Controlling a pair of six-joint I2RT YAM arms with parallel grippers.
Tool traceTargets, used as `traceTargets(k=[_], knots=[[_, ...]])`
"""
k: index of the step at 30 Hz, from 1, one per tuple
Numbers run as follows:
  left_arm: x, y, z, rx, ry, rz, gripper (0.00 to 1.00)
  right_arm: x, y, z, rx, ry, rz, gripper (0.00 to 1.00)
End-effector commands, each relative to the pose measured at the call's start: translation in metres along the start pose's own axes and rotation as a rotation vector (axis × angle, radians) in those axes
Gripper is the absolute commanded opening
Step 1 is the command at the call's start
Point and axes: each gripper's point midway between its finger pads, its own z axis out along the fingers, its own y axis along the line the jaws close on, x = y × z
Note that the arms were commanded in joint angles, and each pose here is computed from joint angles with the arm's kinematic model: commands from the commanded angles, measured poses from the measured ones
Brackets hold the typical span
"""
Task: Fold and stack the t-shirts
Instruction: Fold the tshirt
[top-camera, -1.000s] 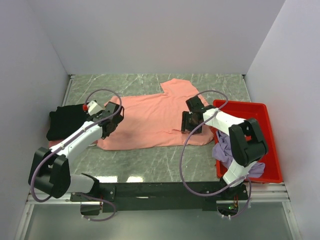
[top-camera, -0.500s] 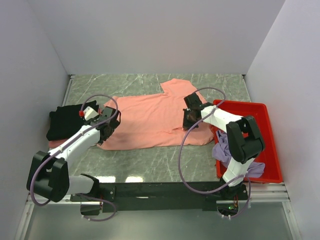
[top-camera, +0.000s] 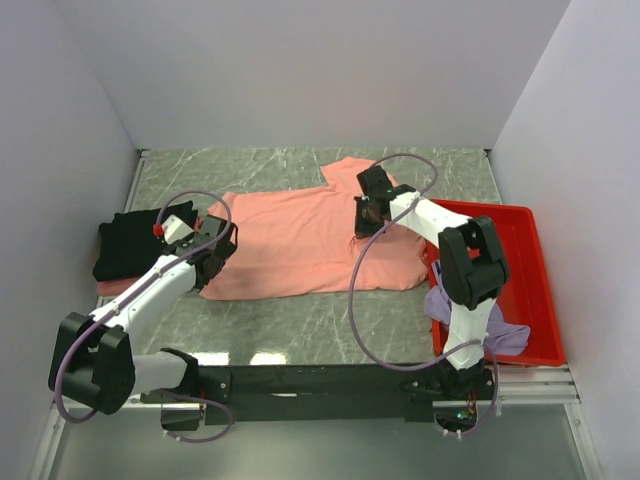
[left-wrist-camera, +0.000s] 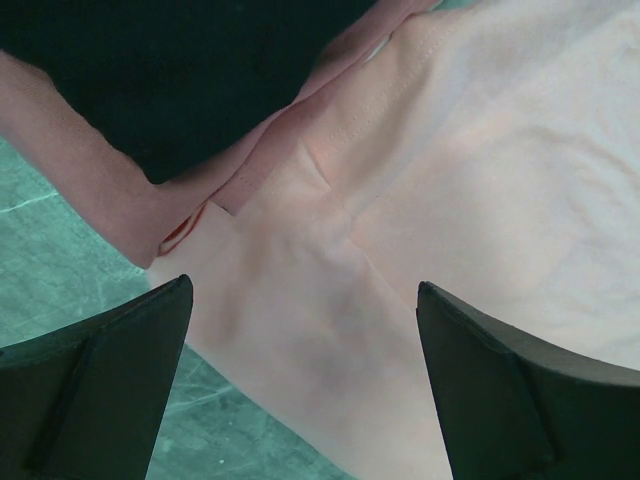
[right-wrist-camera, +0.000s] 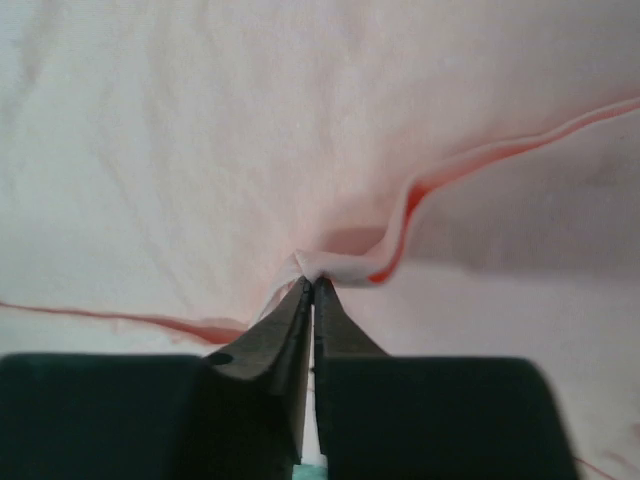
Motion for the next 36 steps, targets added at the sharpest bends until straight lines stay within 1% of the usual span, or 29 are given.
traceTargets(k=[1, 3, 4, 5, 7, 8, 9, 11, 13, 18, 22, 26, 29, 36], knots=[[-0.009, -0.004, -0.005, 0.009, -0.011, -0.013, 0.99, -0.012, 0.009, 0.003, 0.006, 0.000, -0.037, 0.11], [-0.012, -0.006, -0.008, 0.014, -0.015, -0.017, 0.99, -0.011, 0.013, 0.008, 0.019, 0.012, -0.048, 0.18], [-0.012, -0.005, -0.008, 0.014, -0.014, -0.013, 0.99, -0.017, 0.018, 0.006, 0.010, -0.002, -0.056, 0.27], [-0.013, -0.006, -0.010, 0.020, -0.013, -0.012, 1.00, -0.019, 0.020, 0.005, 0.009, -0.003, -0.059, 0.29], [-0.015, -0.008, -0.012, 0.032, -0.015, -0.013, 1.00, -0.029, 0.029, -0.002, -0.010, -0.033, -0.066, 0.31], [-0.015, -0.008, -0.012, 0.038, -0.013, -0.017, 0.99, -0.031, 0.030, -0.006, -0.012, -0.036, -0.066, 0.34], [-0.015, -0.009, -0.014, 0.047, -0.012, -0.022, 1.00, -0.035, 0.033, -0.011, -0.020, -0.051, -0.069, 0.46], [-0.012, -0.011, -0.013, 0.059, 0.002, -0.023, 0.99, -0.040, 0.036, -0.023, -0.030, -0.071, -0.067, 0.58], [-0.010, -0.013, -0.014, 0.071, 0.009, -0.023, 1.00, -0.043, 0.030, -0.035, -0.009, -0.103, -0.059, 0.74], [-0.008, -0.029, -0.014, 0.131, 0.029, -0.033, 0.99, -0.028, 0.012, -0.053, 0.028, -0.135, -0.007, 0.81], [0.003, -0.042, -0.010, 0.178, 0.069, -0.023, 1.00, 0.001, -0.019, -0.057, 0.075, -0.111, 0.036, 0.82], [0.018, -0.047, 0.001, 0.164, 0.117, 0.006, 1.00, 0.026, -0.048, -0.053, 0.116, -0.081, 0.077, 0.82], [0.026, -0.050, 0.006, 0.166, 0.139, 0.020, 0.99, 0.033, -0.056, -0.050, 0.120, -0.075, 0.089, 0.82], [0.042, -0.050, 0.019, 0.136, 0.171, 0.043, 0.99, 0.057, -0.074, -0.035, 0.155, -0.010, 0.120, 0.82]])
